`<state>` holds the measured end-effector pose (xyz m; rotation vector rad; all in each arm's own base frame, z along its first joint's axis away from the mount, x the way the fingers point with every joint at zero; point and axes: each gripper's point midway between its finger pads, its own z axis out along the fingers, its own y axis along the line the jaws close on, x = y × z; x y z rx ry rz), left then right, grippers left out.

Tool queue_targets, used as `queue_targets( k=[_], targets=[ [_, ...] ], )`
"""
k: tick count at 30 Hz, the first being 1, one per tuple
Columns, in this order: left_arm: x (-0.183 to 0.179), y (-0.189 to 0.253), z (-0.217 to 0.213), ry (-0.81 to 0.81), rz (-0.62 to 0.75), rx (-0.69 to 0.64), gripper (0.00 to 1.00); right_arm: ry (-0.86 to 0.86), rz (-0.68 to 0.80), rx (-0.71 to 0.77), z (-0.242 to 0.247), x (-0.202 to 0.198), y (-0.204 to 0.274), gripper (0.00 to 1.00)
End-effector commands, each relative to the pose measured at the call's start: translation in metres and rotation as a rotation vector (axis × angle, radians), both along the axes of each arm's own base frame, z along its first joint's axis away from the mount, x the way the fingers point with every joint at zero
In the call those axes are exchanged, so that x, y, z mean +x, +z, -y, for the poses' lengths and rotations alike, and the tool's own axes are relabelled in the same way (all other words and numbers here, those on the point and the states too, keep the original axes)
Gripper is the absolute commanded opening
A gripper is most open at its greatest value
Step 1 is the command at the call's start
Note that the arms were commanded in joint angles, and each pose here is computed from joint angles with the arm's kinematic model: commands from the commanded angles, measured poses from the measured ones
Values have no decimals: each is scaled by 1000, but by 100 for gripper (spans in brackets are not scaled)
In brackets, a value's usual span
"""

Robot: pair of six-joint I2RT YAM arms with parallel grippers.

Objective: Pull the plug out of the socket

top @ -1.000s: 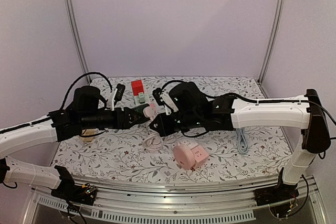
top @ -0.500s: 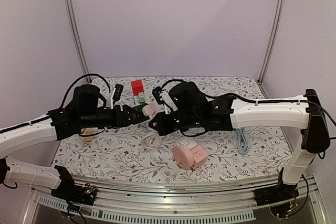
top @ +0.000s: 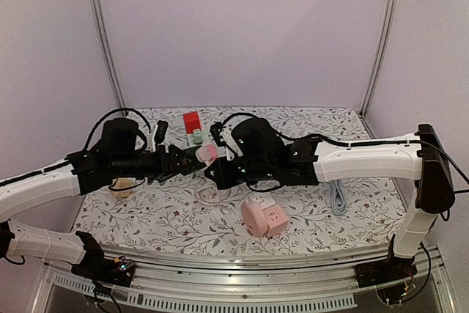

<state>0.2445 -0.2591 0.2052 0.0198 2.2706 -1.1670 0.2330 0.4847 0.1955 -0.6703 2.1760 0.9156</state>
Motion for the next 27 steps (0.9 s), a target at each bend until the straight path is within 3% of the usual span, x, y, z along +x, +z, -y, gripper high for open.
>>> queue_targets(
  k=[1, 9, 18, 27],
  targets=[
    [5, 22, -12, 38, 62, -53, 12, -163, -41, -186, 46, 31, -48, 0],
    [-3, -35, -44, 78, 7, 217, 10, -147, -19, -70, 43, 26, 11, 0],
    [0, -68, -72, 96, 16, 496, 8, -132, 2, 34, 33, 27, 59, 0],
    [8, -77, -84, 160, 10, 563, 9, -133, 6, 35, 29, 29, 59, 0]
  ],
)
